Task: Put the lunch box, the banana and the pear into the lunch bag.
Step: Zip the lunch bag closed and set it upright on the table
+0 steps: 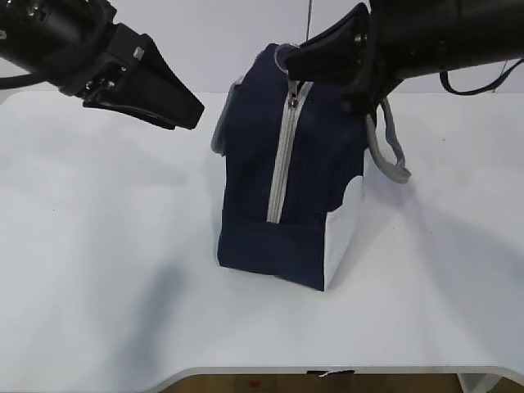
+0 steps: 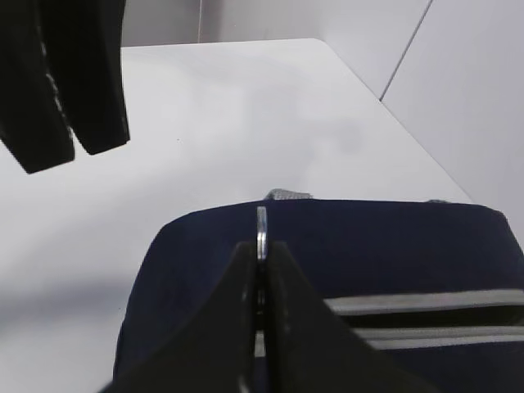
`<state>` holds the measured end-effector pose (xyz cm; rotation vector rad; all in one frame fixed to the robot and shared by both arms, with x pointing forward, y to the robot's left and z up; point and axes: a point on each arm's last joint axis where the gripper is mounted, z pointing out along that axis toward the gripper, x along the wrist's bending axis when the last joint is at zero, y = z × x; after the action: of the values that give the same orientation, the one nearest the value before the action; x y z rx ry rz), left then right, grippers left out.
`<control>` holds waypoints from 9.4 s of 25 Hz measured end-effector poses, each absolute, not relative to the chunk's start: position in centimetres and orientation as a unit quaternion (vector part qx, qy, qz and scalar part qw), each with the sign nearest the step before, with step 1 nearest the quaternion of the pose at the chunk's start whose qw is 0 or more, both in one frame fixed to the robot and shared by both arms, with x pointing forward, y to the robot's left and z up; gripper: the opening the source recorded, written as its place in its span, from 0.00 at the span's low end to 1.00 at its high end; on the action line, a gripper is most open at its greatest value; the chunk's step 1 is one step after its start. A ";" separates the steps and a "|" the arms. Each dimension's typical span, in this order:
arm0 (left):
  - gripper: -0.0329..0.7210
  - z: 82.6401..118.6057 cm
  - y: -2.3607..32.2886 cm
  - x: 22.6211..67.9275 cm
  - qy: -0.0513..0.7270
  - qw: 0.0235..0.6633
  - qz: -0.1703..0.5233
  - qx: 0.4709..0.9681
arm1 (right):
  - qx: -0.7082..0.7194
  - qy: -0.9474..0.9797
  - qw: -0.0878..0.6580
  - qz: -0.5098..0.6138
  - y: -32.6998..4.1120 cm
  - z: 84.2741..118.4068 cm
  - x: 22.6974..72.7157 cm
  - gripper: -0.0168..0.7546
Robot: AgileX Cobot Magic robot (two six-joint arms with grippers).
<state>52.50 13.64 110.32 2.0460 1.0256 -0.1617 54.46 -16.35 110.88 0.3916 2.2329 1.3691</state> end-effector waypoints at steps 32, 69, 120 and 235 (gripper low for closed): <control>0.47 107.6 11.4 55.5 0.381 0.462 -0.027 0.801 | 0.176 0.796 0.240 0.527 -16.0 111.1 55.8 0.03; 0.03 107.4 11.3 54.7 0.350 0.443 -0.055 0.824 | 0.185 0.780 0.270 0.533 -16.1 112.5 56.5 0.03; 0.03 107.8 11.8 53.4 0.329 0.411 -0.075 0.847 | 0.273 0.779 0.243 0.509 -14.9 109.6 63.6 0.03; 0.15 106.7 8.7 66.9 0.459 0.484 -0.024 0.745 | 0.469 0.657 0.050 0.588 -20.8 100.7 71.9 0.03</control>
<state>66.91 8.71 106.72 1.8133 1.1165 -0.0587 71.90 -20.83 100.74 1.4289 2.0009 1.7910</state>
